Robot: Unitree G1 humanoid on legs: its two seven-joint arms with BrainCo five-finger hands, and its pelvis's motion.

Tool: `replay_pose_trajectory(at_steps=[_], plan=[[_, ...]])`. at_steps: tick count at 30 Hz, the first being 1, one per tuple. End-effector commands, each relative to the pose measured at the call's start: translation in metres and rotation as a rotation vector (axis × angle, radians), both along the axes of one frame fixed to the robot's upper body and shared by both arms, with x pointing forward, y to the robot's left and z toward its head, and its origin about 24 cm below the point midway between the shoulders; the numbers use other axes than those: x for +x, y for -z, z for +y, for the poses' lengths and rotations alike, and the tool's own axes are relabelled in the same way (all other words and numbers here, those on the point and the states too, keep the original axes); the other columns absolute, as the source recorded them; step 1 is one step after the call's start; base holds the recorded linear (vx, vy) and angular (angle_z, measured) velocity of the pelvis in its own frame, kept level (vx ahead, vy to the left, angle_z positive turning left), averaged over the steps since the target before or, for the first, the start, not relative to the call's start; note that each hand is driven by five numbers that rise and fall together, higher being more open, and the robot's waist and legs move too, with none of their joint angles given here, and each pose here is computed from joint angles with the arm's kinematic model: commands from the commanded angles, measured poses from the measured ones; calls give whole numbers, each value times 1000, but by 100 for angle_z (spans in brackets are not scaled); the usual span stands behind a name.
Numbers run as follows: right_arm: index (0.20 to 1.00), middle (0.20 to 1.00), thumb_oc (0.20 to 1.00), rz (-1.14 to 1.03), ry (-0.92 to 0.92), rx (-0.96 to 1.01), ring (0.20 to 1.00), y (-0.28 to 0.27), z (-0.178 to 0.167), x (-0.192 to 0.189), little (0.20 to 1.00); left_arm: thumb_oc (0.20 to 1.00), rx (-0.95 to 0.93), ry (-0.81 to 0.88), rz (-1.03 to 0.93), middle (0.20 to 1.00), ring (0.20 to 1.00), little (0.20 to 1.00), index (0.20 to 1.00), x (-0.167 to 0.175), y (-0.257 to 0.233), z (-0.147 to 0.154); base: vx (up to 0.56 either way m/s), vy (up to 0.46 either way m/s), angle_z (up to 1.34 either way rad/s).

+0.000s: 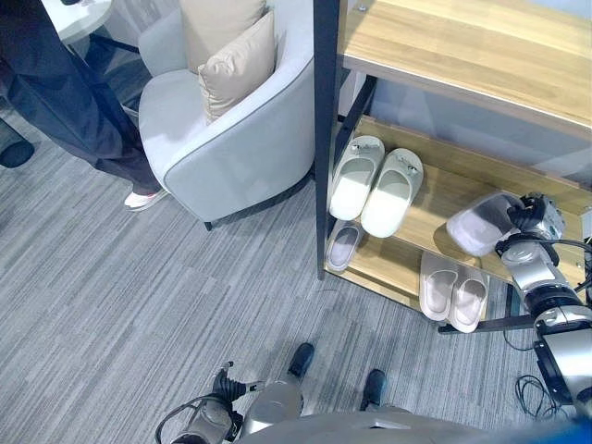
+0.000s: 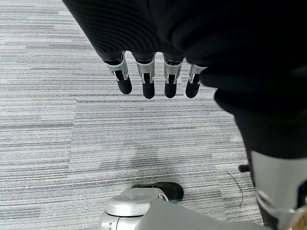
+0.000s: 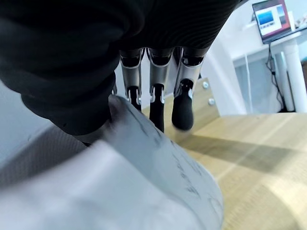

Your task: Arrange the slippers neatly on the shoe rack.

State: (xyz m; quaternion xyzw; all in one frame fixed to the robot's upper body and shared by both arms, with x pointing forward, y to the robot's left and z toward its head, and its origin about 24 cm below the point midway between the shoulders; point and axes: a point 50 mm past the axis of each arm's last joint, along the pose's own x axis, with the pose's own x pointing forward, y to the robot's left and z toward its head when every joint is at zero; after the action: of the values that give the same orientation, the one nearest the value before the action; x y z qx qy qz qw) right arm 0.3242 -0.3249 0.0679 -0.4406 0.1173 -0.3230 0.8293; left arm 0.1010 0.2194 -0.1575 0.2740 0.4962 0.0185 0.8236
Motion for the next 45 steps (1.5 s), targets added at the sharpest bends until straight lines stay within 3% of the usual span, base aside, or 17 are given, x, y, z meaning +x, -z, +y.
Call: replay_pose_trajectory(at_steps=[1, 9, 18, 23, 25, 29, 34, 39, 42, 45], plan=[[200, 200, 200, -90, -18, -139, 200, -33, -3, 8, 200, 1000, -72, 43, 68, 1000, 1000, 1000, 1000, -12, 9, -29, -37, 16, -2], [200, 200, 200, -232, -153, -457, 200, -57, 12, -29, 200, 1000, -61, 35, 28, 1000, 1000, 1000, 1000, -3, 6, -24, -4, 1, -2], [200, 200, 200, -156, -380, -422, 200, -9, 51, -79, 200, 1000, -77, -6, 79, 1000, 1000, 1000, 1000, -23, 10, -20, 29, -31, -35], [200, 200, 200, -151, -569, -496, 200, -16, 69, -93, 200, 1000, -81, -126, 84, 1000, 1000, 1000, 1000, -37, 10, -8, -24, -101, -18], [200, 200, 200, -166, -612, -473, 200, -18, 72, -98, 200, 1000, -85, -195, 19, 1000, 1000, 1000, 1000, -26, 6, -1, -140, -128, -7], [200, 200, 200, -154, -666, -356, 200, -13, 75, -119, 200, 1000, -65, -21, -34, 1000, 1000, 1000, 1000, 2, 2, -16, -243, 11, 119], [200, 200, 200, -181, -768, -192, 200, -9, 99, -122, 200, 1000, -114, -180, -207, 1000, 1000, 1000, 1000, 35, -12, -11, -132, 29, -14], [200, 200, 200, -199, -931, -191, 200, -17, 123, -125, 200, 1000, -127, -353, -259, 1000, 1000, 1000, 1000, 36, -16, 5, -52, 25, -14], [200, 200, 200, -216, -987, -186, 200, -18, 134, -120, 200, 1000, -106, -414, -370, 1000, 1000, 1000, 1000, 51, -28, 18, -10, -2, 0], [200, 200, 200, -307, -987, -309, 200, -35, 140, -96, 200, 1000, -102, -413, -489, 1000, 1000, 1000, 1000, 78, -45, 23, -130, -16, 12]])
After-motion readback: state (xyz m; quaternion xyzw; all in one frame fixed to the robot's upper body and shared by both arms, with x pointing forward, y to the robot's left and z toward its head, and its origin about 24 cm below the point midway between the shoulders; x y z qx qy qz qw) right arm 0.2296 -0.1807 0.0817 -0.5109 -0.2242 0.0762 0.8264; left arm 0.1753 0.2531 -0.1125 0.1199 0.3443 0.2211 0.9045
